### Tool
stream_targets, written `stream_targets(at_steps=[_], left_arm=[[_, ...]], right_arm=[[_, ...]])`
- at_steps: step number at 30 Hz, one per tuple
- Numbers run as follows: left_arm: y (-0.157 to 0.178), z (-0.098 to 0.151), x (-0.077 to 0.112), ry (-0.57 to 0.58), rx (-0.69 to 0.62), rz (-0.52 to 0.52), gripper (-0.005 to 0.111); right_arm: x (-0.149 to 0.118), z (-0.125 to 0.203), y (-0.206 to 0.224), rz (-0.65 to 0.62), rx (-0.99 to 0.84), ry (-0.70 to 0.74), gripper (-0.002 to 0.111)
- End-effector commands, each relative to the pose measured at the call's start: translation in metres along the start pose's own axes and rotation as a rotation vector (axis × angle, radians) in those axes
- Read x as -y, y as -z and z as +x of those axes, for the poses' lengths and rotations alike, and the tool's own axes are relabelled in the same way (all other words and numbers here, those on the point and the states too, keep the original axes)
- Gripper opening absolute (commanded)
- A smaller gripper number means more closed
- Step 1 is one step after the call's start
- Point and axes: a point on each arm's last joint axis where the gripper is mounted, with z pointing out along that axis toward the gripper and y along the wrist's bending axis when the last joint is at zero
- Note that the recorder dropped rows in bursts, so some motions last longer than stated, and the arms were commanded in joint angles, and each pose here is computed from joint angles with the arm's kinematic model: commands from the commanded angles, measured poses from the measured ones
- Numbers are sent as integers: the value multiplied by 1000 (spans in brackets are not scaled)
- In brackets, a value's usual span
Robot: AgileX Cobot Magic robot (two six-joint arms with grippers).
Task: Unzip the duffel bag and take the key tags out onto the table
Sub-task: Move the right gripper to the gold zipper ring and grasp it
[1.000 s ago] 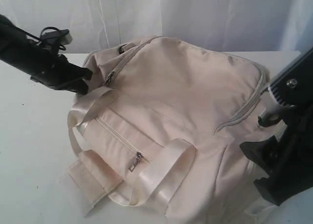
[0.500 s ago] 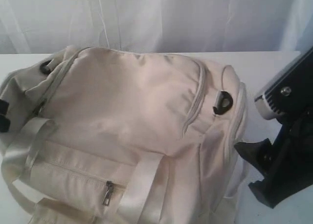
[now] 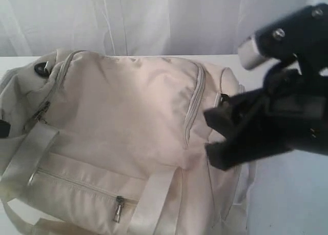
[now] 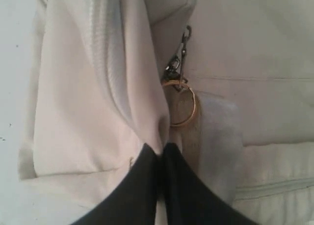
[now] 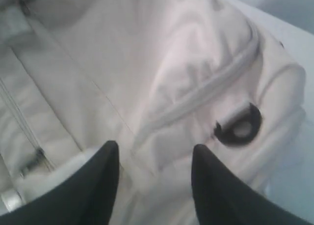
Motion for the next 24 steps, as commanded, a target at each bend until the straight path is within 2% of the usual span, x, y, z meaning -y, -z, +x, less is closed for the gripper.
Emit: stream_targets(at_steps=[1,5,8,13,18,24], left_arm=[[10,-4,15,-8,71,78,0],[12,-4,16,-9,78,78,0],[13,-5,16,-8,93,70,0],[13,-7,16,5,111,70,0],[13,-8,17,15,118,76,0],[13,-9,17,29,128,86,0]], right_arm=[[-22,-37,-35,-116,130,2,40],[-46,-58,-81,-230,210,1,40],[-62,-62,-126,-274,192,-29,40],[-80,-58,-186,-321,149,-120,52],[-92,-51,-215,-395,137,-314,54],[-97,-45,-231,-432,111,-439,54]])
